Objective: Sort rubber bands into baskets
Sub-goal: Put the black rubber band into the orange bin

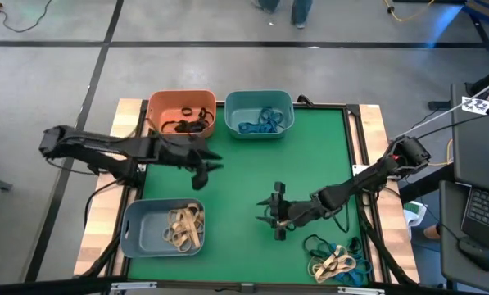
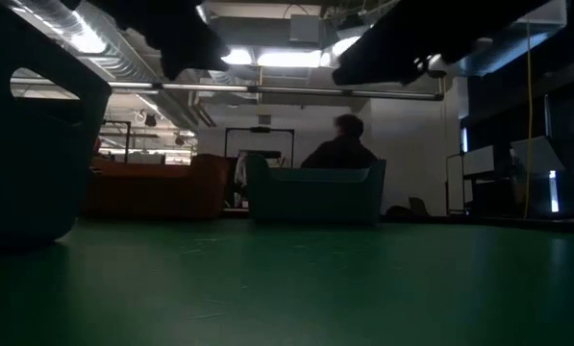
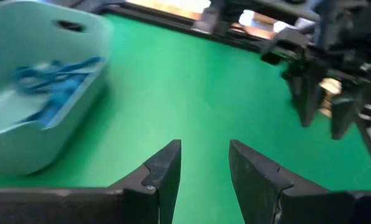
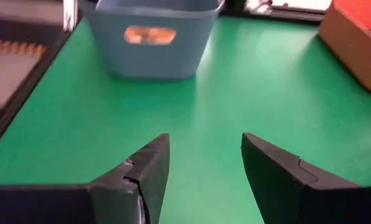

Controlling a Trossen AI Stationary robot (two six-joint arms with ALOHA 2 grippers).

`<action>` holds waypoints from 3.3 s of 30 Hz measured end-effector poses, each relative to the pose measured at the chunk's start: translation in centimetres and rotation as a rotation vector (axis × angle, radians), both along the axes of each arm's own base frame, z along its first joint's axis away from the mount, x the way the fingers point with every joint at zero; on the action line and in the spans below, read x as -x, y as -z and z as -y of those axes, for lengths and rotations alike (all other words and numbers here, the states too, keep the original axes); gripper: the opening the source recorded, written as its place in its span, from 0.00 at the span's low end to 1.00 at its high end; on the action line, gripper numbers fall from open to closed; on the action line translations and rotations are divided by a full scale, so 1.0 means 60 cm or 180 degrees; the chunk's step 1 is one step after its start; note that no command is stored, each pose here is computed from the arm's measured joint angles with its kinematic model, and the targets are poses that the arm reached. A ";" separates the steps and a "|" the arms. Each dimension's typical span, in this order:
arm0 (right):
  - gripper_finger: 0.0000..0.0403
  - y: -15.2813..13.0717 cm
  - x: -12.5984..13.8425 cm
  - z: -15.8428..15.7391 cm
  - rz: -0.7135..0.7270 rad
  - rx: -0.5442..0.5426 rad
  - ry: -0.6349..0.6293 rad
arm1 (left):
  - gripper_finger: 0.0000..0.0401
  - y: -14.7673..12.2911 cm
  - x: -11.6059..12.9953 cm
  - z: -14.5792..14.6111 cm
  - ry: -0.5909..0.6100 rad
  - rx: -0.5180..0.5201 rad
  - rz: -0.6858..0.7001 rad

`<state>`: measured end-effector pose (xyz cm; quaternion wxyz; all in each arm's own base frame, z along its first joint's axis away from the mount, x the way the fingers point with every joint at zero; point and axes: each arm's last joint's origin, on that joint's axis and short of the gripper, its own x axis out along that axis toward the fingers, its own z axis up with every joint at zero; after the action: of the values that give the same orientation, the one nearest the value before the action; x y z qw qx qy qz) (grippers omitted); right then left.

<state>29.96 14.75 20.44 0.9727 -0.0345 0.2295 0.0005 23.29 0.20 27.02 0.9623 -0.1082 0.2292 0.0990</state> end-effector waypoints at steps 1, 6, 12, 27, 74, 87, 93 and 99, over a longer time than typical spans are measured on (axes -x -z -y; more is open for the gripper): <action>0.49 -0.003 0.003 -0.006 -0.0077 0.0047 -0.0032 | 0.33 0.005 -0.009 0.008 0.0065 -0.0001 0.0011; 0.49 -0.012 0.027 -0.045 -0.0471 0.0195 -0.0227 | 0.33 0.036 -0.055 0.047 0.0331 -0.0001 0.0050; 0.49 -0.020 0.066 -0.085 -0.0946 0.0076 -0.0204 | 0.33 0.064 -0.106 0.083 0.0537 -0.0022 0.0132; 0.49 -0.002 0.182 -0.138 -0.1763 -0.0537 0.0577 | 0.33 0.102 -0.245 0.147 0.0888 -0.0349 0.0063; 0.04 0.052 0.114 -0.037 -0.1006 0.0188 0.1227 | 0.33 0.173 -0.310 0.172 0.0672 0.0112 0.0242; 0.03 0.038 0.077 -0.030 -0.0714 0.0407 0.0917 | 0.43 0.180 -0.310 0.153 0.0202 0.0239 0.0138; 0.03 0.035 0.071 -0.027 -0.0648 0.0501 0.0883 | 0.38 0.180 -0.310 0.154 0.0257 0.0209 0.0133; 0.03 0.032 0.068 -0.029 -0.0587 0.0517 0.0850 | 0.21 0.177 -0.310 0.157 0.0399 0.0084 0.0157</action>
<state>25.86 16.48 18.50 0.9330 -0.0819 0.3196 -0.1440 41.91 -9.22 16.38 0.9704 -0.1087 0.2130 0.0328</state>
